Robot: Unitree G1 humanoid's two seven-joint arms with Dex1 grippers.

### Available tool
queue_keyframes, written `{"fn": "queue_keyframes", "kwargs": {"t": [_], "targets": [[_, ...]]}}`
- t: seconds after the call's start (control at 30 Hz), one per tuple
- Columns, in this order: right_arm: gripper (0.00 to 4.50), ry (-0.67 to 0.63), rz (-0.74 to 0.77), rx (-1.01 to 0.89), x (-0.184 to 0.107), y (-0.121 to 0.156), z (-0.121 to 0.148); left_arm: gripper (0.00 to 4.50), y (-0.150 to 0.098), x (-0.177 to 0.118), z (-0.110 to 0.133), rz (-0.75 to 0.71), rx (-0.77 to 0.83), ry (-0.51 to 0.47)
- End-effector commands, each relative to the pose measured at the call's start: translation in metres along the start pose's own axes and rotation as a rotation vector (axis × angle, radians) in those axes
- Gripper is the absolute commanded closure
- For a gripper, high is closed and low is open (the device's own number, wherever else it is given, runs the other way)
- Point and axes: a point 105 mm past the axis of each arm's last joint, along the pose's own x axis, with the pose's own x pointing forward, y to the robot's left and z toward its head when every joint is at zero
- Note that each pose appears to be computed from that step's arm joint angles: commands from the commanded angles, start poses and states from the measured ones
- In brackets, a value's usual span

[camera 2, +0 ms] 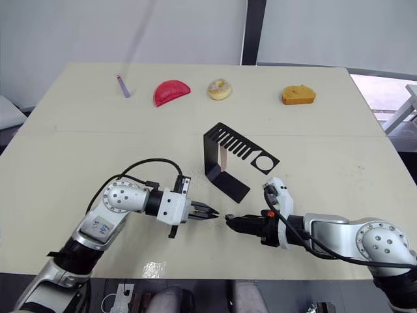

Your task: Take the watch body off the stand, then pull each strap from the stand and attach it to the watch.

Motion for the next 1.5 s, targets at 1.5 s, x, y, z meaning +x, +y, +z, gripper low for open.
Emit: {"fn": "queue_keyframes", "kwargs": {"t": [1.5], "targets": [[2.9,-0.005,0.047,-0.088,0.001,0.018,0.004,4.5,-0.001,0.013,0.012,0.003,0.039,-0.035]]}}
